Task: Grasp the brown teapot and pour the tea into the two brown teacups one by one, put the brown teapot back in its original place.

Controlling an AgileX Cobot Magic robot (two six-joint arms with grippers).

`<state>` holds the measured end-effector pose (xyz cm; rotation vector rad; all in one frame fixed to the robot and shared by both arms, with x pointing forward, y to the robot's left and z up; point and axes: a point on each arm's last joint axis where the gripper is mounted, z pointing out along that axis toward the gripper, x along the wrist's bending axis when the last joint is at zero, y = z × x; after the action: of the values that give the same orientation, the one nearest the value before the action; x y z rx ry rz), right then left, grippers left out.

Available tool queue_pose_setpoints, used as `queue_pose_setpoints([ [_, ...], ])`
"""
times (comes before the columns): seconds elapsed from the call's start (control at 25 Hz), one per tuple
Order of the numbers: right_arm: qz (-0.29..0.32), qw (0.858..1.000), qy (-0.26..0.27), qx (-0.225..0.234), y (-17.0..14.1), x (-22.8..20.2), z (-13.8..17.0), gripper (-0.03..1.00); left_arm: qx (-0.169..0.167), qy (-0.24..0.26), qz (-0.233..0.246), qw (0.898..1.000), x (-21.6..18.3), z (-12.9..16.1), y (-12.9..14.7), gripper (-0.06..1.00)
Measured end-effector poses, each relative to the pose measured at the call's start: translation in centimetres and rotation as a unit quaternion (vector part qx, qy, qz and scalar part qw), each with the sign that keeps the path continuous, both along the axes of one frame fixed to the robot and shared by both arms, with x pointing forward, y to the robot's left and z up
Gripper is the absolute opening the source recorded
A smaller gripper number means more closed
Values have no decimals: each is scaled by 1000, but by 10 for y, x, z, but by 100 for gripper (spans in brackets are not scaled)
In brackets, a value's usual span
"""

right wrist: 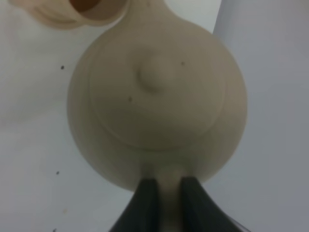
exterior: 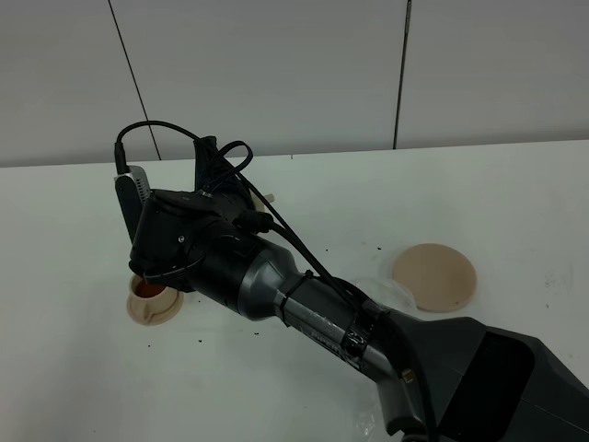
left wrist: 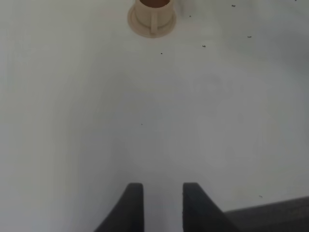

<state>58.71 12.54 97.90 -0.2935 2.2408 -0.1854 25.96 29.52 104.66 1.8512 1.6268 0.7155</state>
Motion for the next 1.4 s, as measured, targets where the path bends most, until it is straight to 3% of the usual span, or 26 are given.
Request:
queue_pose_setpoints([
  [1.4,-6,1000,-6,4,0,1,1,10,0,0,0,1000,0,0,0,27],
])
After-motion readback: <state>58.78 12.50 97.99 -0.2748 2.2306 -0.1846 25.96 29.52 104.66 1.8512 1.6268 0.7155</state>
